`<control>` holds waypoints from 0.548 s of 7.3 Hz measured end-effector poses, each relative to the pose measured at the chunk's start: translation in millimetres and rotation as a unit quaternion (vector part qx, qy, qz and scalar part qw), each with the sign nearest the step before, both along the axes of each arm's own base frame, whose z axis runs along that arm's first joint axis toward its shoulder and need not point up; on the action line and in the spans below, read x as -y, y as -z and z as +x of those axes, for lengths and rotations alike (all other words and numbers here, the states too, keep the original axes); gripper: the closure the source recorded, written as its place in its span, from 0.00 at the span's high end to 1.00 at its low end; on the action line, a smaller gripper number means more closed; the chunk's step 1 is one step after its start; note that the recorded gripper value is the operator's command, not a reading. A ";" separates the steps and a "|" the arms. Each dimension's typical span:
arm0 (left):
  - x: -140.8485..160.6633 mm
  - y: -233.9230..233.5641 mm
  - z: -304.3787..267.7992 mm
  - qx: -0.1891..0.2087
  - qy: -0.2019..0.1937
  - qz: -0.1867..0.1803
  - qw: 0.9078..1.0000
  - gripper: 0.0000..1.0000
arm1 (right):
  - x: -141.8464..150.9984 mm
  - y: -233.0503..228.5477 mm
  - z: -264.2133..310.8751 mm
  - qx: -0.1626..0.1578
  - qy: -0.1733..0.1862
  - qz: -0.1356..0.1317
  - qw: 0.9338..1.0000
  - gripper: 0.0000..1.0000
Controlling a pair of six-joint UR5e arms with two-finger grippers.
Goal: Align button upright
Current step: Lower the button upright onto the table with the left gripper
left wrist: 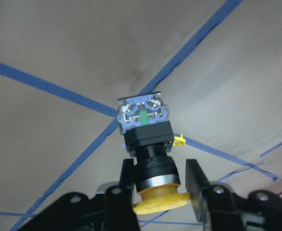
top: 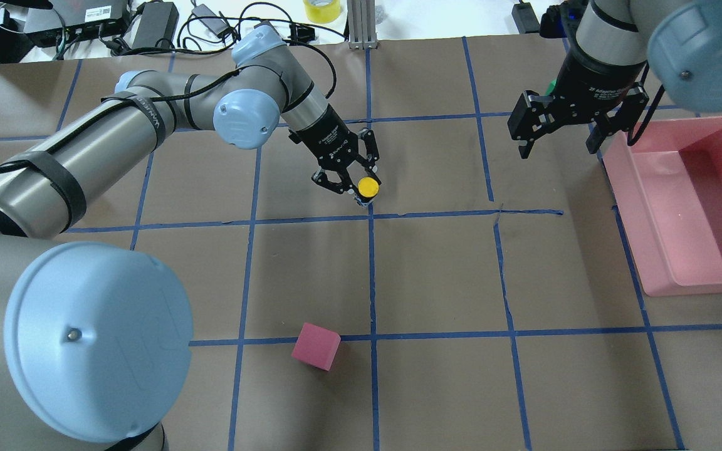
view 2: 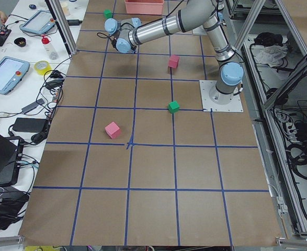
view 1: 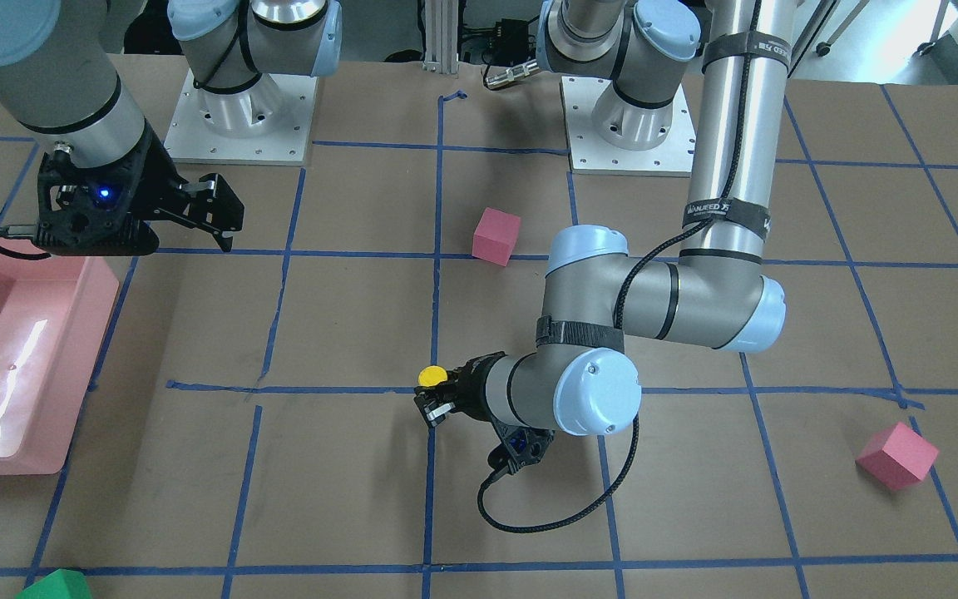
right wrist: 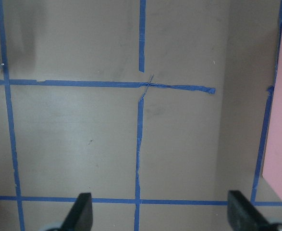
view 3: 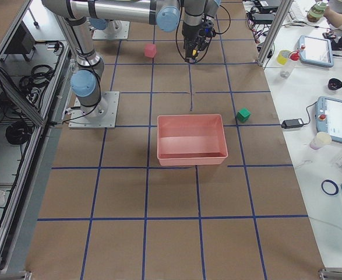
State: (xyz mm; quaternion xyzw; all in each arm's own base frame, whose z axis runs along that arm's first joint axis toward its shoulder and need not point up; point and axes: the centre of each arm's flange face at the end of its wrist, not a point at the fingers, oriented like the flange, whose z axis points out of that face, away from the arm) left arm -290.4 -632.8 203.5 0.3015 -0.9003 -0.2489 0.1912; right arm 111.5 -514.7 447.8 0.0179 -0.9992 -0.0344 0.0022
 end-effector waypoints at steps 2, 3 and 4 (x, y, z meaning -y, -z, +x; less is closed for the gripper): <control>-5.8 9.6 0.6 -0.015 0.009 0.006 1.000 0.13 | -0.2 0.5 -0.6 -0.003 0.000 0.001 1.000 1.00; -6.7 12.1 0.8 -0.024 0.010 0.007 1.000 0.14 | -0.2 0.5 -0.6 -0.003 0.000 0.001 1.000 1.00; -6.5 13.2 1.4 -0.034 0.009 0.008 0.999 0.15 | -0.2 0.6 -0.6 -0.003 -0.001 0.001 1.000 1.00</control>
